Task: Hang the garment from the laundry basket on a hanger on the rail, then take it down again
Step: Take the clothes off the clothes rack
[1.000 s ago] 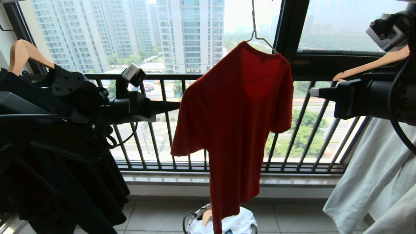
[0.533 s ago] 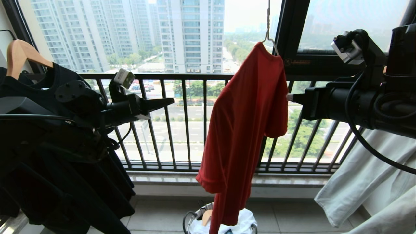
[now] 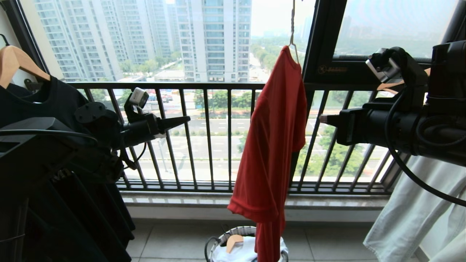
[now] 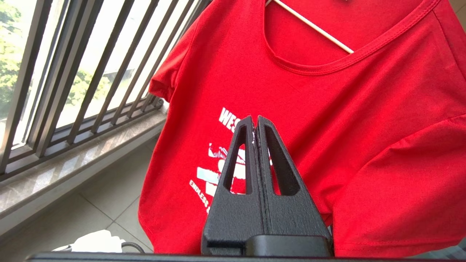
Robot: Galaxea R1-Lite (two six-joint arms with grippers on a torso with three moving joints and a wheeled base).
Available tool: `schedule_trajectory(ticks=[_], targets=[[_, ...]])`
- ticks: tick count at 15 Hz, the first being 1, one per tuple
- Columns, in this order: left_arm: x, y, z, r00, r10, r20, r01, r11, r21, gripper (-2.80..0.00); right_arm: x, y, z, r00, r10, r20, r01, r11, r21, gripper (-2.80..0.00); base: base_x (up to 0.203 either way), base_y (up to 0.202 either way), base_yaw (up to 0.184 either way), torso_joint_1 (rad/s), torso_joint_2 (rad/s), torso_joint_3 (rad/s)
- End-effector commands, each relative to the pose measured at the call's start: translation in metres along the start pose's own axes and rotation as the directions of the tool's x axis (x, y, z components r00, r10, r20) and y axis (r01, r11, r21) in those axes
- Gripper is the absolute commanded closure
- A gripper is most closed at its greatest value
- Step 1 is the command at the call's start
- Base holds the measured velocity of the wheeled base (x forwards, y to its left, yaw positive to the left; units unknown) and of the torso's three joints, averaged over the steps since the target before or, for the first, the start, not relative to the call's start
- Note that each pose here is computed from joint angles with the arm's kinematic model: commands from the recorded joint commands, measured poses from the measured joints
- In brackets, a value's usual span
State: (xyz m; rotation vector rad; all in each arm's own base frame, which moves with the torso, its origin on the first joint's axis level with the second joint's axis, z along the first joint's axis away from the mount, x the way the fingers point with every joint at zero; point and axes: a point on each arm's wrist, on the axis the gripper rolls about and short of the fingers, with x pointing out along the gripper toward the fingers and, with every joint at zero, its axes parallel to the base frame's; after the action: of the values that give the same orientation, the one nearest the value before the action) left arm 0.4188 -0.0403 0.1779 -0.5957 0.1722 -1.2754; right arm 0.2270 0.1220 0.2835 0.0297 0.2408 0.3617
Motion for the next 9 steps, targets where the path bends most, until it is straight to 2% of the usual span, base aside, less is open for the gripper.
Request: schedule_trajectory(ticks=[1, 3, 4, 7, 9], targets=[[-0.003, -0.003, -0.002, 1.0, 0.003, -0.003, -0.004, 1.0, -0.002, 0.0, -0.003, 0.003, 0.0, 1.0, 0.013, 0.003, -0.013, 1.0, -0.001, 0.0, 0.0, 0.0, 0.0, 0.0, 0.0, 0.0], [-0.004, -0.023, -0.001, 1.0, 0.003, 0.005, -0.003, 1.0, 0.031, 0.0, -0.003, 0.003, 0.002, 1.0, 0.006, 0.008, -0.006, 1.0, -0.002, 0.0, 0.0, 0.0, 0.0, 0.0, 0.0, 0.0], [-0.002, -0.03, -0.008, 1.0, 0.01, 0.008, -0.011, 1.0, 0.028, 0.0, -0.006, 0.003, 0.003, 1.0, -0.002, 0.017, 0.002, 1.0, -0.001, 0.0, 0.0, 0.0, 0.0, 0.0, 0.0, 0.0], [0.006, -0.067, -0.003, 1.0, -0.028, 0.011, 0.026, 0.992, 0.121, 0.0, -0.012, 0.002, 0.008, 0.999, -0.011, 0.038, 0.011, 1.0, 0.001, 0.0, 0.0, 0.0, 0.0, 0.0, 0.0, 0.0], [0.005, -0.092, 0.003, 0.999, -0.049, 0.016, 0.046, 0.987, 0.157, 0.0, -0.013, 0.002, 0.008, 0.999, -0.024, 0.04, 0.024, 1.0, 0.002, 0.0, 0.0, 0.0, 0.0, 0.0, 0.0, 0.0]])
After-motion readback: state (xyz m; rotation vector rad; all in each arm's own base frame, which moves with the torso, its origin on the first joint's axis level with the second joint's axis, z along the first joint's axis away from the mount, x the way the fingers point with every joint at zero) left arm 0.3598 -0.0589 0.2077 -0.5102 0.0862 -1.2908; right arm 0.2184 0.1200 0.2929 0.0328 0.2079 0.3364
